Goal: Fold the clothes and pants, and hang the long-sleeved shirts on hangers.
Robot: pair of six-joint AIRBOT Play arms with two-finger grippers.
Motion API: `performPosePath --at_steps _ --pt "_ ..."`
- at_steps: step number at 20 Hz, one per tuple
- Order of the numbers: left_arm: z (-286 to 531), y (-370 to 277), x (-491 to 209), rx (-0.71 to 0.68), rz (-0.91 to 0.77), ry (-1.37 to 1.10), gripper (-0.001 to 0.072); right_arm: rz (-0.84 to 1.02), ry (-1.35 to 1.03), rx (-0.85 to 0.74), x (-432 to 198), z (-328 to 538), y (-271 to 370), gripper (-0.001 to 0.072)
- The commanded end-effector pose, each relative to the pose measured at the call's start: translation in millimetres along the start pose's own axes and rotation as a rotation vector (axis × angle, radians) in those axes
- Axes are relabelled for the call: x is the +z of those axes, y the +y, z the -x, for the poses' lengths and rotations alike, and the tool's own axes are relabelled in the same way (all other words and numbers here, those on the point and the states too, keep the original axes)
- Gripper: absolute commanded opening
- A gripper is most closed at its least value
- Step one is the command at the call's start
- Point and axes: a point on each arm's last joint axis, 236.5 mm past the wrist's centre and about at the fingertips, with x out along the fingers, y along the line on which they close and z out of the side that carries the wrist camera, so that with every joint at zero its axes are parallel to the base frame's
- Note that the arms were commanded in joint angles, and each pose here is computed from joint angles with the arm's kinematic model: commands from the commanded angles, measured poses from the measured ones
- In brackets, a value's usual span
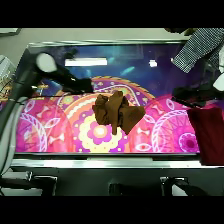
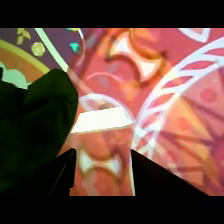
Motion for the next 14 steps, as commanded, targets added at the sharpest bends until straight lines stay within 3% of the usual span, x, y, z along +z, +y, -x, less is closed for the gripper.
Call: performPosePath --at_steps 1,7,14 --pt "41 53 11 0.078 0.068 -0.058 0.052 -0.181 0.116 0.303 11 -56 4 0.0416" --pt "37 71 15 0.093 0.104 -0.054 0.052 -0.172 0.347 0.454 -29 -172 22 0.0414" --pt "22 77 14 0.098 0.168 -0.023 0.0522 -0.142 0.383 0.4 -55 -228 41 0.0364"
